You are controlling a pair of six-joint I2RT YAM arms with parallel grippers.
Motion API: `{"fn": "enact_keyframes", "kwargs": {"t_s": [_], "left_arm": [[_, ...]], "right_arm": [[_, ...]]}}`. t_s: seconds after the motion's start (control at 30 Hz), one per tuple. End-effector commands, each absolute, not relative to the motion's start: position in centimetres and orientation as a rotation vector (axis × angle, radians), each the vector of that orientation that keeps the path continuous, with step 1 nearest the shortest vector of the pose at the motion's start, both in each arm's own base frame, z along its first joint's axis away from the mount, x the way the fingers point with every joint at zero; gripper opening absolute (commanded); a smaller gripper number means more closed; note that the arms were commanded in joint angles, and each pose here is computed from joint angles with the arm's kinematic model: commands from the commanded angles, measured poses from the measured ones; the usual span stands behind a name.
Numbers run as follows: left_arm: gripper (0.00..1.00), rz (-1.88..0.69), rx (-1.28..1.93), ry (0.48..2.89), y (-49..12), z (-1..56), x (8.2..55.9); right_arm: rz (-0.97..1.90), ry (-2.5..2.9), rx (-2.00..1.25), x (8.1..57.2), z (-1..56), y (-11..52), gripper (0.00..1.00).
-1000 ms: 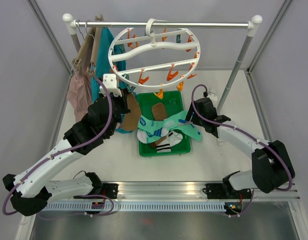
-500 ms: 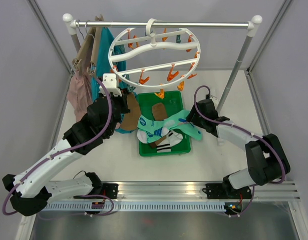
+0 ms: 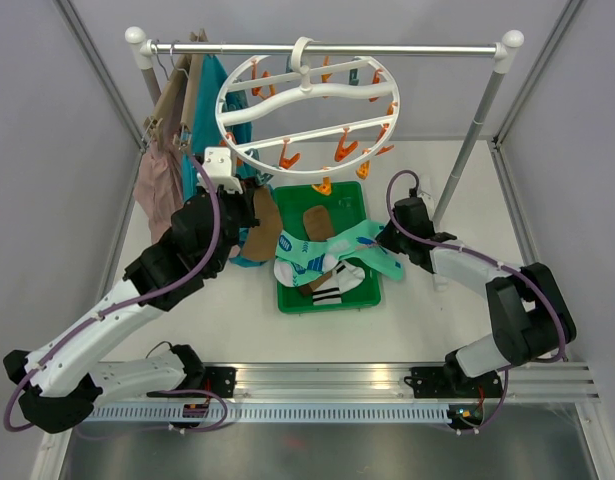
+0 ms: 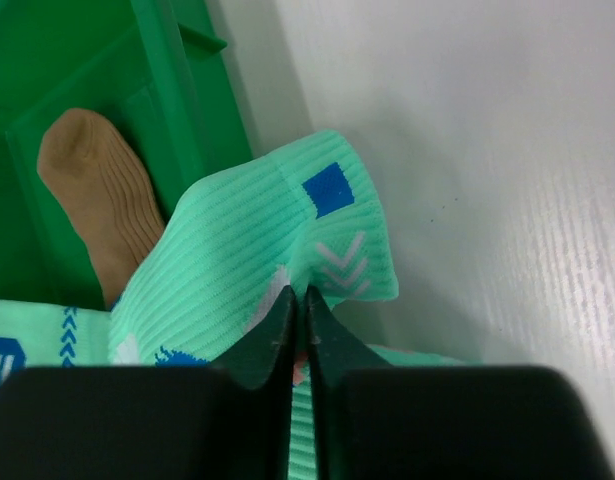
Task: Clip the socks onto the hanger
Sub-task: Pick up the sock from the bin.
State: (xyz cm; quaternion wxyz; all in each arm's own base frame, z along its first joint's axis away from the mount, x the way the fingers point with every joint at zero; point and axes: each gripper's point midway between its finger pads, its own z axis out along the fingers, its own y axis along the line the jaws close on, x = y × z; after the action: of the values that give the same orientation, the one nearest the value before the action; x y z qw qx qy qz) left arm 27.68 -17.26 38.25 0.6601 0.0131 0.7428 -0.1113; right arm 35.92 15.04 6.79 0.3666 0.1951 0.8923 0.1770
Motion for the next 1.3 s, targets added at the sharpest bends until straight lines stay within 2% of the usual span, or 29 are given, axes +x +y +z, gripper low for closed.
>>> {"fn": "enact_keyframes", "kwargs": {"t_s": [0.0,0.03,0.2,0.47,0.7,1.03,1.27], "left_arm": [[0.02,-0.286,0.035,1.634,-16.8,40.4,27.0],[0.03,-0.291,0.037,1.633,-16.8,40.5,26.9],[0.08,-0.319,0.068,1.634,-17.1,40.6,26.5],[0.22,-0.389,0.121,1.620,-18.0,41.1,25.8],[0.35,-0.472,0.143,1.605,-18.6,41.7,24.8],[0.43,-0.823,0.454,1.483,-23.4,45.8,19.6],[0.47,-0.933,0.581,1.488,-26.6,45.1,18.8]], "right_arm": [[0.503,2.242,0.488,37.2,8.4,15.7,0.03],[0.502,2.234,0.483,37.2,8.8,15.7,0.00],[0.461,2.176,0.413,37.1,11.9,14.8,0.00],[0.524,1.928,0.182,35.7,22.2,14.7,0.00],[0.645,1.704,-0.078,31.8,31.1,16.2,0.00],[0.778,1.602,-0.432,25.7,36.4,18.8,0.00],[0.942,1.469,-0.726,19.6,38.2,20.9,0.00]]}}
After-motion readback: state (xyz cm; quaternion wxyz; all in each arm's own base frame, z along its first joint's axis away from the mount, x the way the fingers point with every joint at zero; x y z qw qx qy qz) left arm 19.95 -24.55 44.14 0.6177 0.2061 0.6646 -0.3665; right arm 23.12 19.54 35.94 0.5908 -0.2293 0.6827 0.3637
